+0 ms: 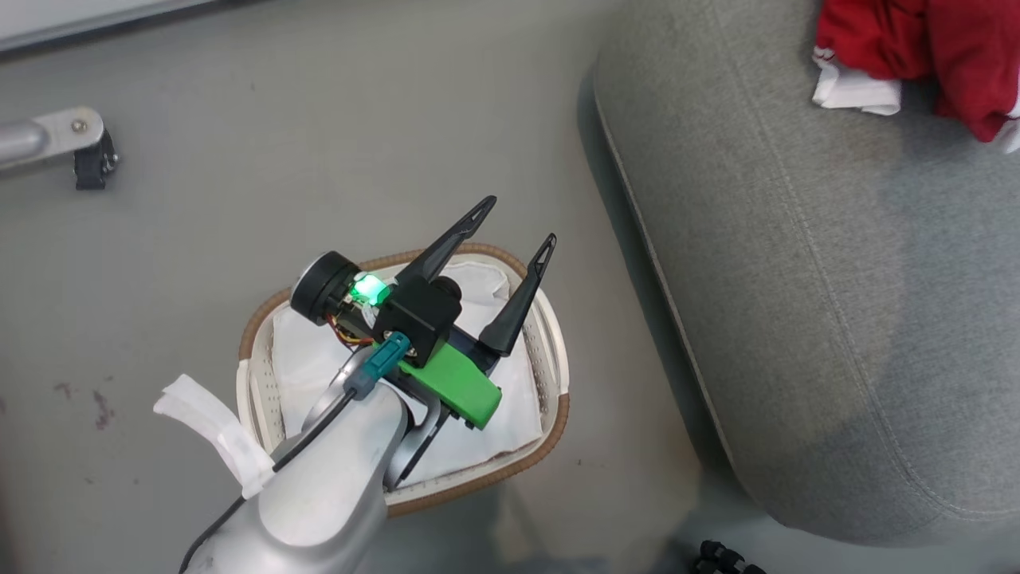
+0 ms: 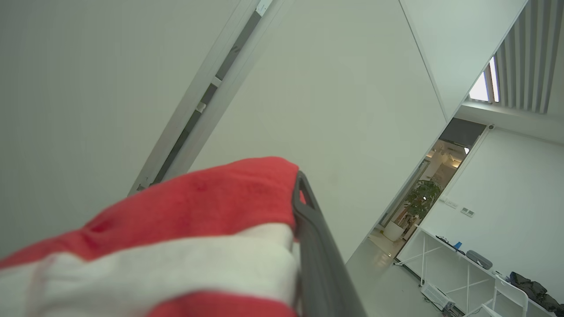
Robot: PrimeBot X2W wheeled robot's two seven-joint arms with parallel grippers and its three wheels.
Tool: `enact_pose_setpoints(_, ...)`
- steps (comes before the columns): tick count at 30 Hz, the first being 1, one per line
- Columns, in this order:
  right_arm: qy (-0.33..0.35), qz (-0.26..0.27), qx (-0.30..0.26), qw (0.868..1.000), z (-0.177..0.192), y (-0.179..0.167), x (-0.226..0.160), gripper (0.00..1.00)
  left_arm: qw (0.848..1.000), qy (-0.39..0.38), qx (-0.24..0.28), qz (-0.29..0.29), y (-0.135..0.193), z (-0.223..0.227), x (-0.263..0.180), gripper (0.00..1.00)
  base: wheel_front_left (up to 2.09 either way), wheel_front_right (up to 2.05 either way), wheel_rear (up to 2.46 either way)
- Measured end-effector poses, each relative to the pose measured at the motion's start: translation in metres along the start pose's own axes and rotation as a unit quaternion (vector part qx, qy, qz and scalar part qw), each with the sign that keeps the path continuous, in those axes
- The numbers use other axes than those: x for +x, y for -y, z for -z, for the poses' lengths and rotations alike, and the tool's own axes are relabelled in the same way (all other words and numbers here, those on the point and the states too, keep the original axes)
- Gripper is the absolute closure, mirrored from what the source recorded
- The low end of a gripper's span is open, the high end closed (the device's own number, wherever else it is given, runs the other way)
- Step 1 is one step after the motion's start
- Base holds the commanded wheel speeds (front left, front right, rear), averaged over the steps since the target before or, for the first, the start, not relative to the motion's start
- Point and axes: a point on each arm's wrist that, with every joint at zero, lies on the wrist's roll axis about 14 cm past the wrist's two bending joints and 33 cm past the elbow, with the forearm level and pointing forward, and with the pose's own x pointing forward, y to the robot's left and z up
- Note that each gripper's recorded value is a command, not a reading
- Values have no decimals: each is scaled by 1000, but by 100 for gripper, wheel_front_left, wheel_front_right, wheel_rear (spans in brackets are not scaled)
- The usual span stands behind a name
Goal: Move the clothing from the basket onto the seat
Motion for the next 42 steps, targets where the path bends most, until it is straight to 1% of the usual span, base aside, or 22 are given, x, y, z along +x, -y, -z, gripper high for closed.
enact_pose_setpoints(2, -46, -13, 7, 999, 37, -22, -13, 100, 1000, -5, -5, -8, -10, 9, -2, 0, 0, 0, 0)
enact_pose_setpoints(4, -100, -40, 10, 994, 78, -53, -35, 100, 1000, -13, -11, -14, -19, 22, -3, 0, 0, 0, 0)
enact_pose_setpoints(7, -156, -62, 9, 986, 119, -82, -63, 100, 999, -28, -19, -24, -30, 40, -8, 0, 0, 0, 0)
enact_pose_setpoints(11, -216, -86, 15, 972, 157, -111, -99, 100, 998, -39, -35, -33, -38, 57, -11, 0, 0, 0, 0)
enact_pose_setpoints(14, -234, -91, 17, 968, 167, -116, -112, 100, 998, -43, -44, -33, -38, 63, -11, 0, 0, 0, 0)
enact_pose_setpoints(15, -236, -90, 17, 967, 168, -116, -114, 97, 998, -42, -46, -32, -38, 63, -10, 0, 0, 0, 0)
enact_pose_setpoints(16, -238, -89, 17, 967, 168, -114, -117, 70, 998, -40, -47, -30, -36, 62, -9, 0, 0, 0, 0)
enact_pose_setpoints(17, -240, -88, 18, 967, 168, -113, -120, 53, 998, -39, -49, -28, -35, 60, -8, 0, 0, 0, 0)
enact_pose_setpoints(18, -243, -88, 18, 966, 168, -113, -123, 16, 998, -38, -48, -26, -34, 59, -8, 0, 0, 0, 0)
enact_pose_setpoints(19, -244, -88, 19, 966, 168, -112, -125, 0, 998, -37, -47, -25, -33, 58, -7, 0, 0, 0, 0)
enact_pose_setpoints(25, -245, -88, 25, 965, 160, -109, -142, 0, 998, -30, -45, -24, -29, 48, -7, 0, 0, 0, 0)
enact_pose_setpoints(34, -259, -93, 54, 960, 144, -111, -183, 0, 997, -8, -50, -56, -35, 25, -12, 0, 0, 0, 0)
enact_pose_setpoints(39, -258, -88, 63, 960, 136, -102, -193, 0, 996, 1, -49, -74, -35, 14, -17, 0, 0, 0, 0)
enact_pose_setpoints(42, -248, -87, 66, 962, 127, -97, -194, 0, 995, 6, -50, -86, -34, 6, -22, 0, 0, 0, 0)
